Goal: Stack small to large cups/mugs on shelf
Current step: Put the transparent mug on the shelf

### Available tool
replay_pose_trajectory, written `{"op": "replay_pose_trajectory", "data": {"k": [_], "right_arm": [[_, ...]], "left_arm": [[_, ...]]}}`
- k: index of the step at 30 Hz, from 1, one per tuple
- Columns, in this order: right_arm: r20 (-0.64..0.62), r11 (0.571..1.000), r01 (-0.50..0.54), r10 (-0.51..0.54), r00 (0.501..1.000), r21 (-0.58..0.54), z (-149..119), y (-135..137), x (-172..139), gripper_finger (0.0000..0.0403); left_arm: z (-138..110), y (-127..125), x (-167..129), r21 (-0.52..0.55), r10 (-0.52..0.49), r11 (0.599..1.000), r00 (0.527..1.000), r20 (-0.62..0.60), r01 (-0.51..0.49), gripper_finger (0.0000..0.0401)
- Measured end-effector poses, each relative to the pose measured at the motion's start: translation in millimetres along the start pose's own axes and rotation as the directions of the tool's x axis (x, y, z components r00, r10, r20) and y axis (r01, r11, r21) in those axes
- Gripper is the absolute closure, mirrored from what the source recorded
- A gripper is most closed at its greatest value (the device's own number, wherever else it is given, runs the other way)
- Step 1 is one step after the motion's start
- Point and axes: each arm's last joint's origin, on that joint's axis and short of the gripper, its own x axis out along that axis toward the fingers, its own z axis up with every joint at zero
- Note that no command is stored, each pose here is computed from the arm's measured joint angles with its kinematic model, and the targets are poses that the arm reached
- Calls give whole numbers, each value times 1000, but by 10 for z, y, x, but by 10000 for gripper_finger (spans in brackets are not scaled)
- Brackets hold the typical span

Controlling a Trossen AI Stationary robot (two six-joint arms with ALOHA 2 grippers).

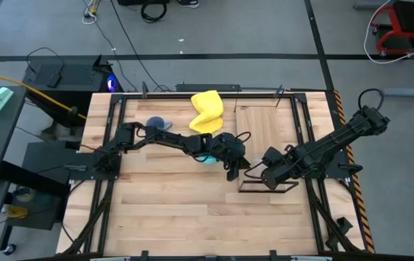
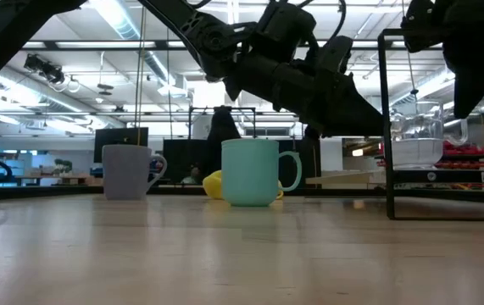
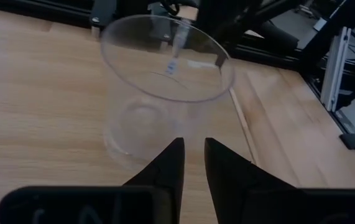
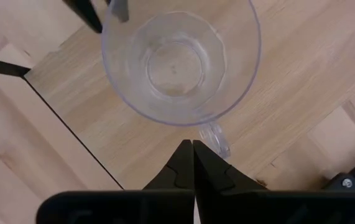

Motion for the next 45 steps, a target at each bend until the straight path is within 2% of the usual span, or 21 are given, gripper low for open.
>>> {"op": "replay_pose_trajectory", "data": {"k": [4, 9, 16, 25, 40, 45], "right_arm": [[1, 1000, -2, 2, 1000, 4, -18, 8, -5, 402], [-1, 1000, -14, 14, 1000, 1, -84, 37, -26, 402], [35, 1000, -3, 2, 999, 23, -110, 44, -36, 402], [35, 997, 33, -36, 999, 67, -65, -5, -23, 402], [57, 996, 54, -58, 997, 71, -60, -21, -23, 402], [56, 996, 54, -58, 997, 71, -62, -22, -24, 402]], "left_arm": [[-6, 52, -13, -9, 12, 1000, 1000, -13, -12, 337], [19, 261, -74, -42, 58, 997, 998, -13, -59, 339], [102, 472, -147, -63, 122, 991, 991, 53, -118, 333], [132, 448, -141, -57, 112, 993, 990, 85, -108, 334], [85, 113, -25, -19, 44, 999, 995, 87, -43, 333], [75, 85, -15, -22, 39, 999, 996, 81, -37, 334]]}}
